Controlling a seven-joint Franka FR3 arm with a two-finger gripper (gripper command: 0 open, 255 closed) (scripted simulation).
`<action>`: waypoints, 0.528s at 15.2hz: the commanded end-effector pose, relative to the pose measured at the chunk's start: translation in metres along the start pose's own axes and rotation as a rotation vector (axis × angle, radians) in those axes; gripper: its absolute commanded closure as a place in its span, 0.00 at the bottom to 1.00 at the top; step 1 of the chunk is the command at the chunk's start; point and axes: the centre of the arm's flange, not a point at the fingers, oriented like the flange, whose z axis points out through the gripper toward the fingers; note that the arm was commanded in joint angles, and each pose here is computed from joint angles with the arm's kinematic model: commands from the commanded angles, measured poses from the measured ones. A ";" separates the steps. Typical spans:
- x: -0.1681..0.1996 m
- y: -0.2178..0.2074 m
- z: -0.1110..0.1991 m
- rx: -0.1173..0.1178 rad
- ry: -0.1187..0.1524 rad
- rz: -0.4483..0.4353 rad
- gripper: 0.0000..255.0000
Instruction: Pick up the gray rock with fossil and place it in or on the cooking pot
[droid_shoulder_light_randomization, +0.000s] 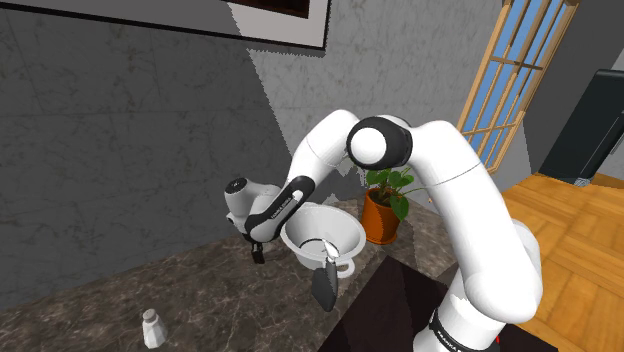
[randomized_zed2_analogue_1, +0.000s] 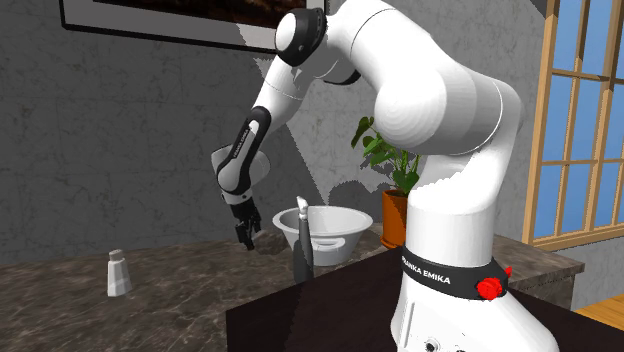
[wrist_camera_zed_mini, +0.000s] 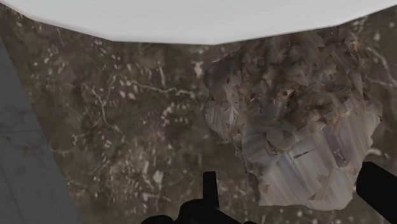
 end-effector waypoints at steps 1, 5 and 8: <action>0.000 0.000 0.001 0.000 0.000 0.000 0.00; 0.000 0.000 0.001 0.000 0.000 0.000 0.00; 0.000 0.000 0.001 0.000 0.000 0.000 1.00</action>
